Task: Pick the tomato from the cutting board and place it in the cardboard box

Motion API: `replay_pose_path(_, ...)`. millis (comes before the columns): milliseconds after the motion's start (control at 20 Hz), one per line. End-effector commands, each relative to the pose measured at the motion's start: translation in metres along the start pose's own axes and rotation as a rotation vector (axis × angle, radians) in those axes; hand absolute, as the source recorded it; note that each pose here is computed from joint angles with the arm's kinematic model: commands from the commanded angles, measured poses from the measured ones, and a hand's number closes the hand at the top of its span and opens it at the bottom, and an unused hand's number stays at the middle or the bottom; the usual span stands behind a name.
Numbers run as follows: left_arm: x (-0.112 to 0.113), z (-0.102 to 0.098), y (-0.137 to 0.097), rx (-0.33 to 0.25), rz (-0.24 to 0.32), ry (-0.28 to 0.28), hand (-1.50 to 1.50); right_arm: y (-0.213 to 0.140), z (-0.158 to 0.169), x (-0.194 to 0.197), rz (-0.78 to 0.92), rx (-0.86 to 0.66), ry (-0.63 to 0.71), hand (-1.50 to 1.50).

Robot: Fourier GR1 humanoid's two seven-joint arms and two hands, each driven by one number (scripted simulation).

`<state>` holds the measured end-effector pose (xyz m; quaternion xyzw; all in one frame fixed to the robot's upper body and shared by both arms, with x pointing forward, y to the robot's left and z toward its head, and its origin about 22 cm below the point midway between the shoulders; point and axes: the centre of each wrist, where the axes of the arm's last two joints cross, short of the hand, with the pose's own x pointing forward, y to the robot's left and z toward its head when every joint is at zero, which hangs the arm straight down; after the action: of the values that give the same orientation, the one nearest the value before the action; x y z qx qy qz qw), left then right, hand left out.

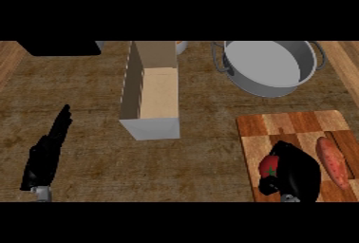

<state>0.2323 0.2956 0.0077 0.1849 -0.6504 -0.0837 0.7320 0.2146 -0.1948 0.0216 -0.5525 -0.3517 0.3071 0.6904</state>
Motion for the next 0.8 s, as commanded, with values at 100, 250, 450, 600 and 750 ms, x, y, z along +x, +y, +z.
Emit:
replay_pose_path(100,0.014,-0.016,0.001,0.008,-0.003,-0.006,0.0,-0.047,0.085,0.045,-0.125,-0.109,0.039,1.5)
replay_pose_path(250,0.001,-0.002,-0.007,-0.027,0.016,-0.005,0.0,-0.059,0.104,0.072,-0.3,-0.23,-0.115,1.5)
replay_pose_path(450,0.01,-0.012,0.009,-0.029,0.005,-0.016,0.0,-0.092,0.126,0.09,-0.429,-0.293,-0.245,1.5)
replay_pose_path(600,0.008,-0.009,-0.005,-0.036,0.016,-0.018,0.0,-0.103,0.128,0.113,-0.459,-0.327,-0.309,1.5)
replay_pose_path(750,0.016,-0.007,-0.014,-0.026,-0.004,-0.041,0.0,-0.117,0.143,0.126,-0.457,-0.314,-0.364,1.5)
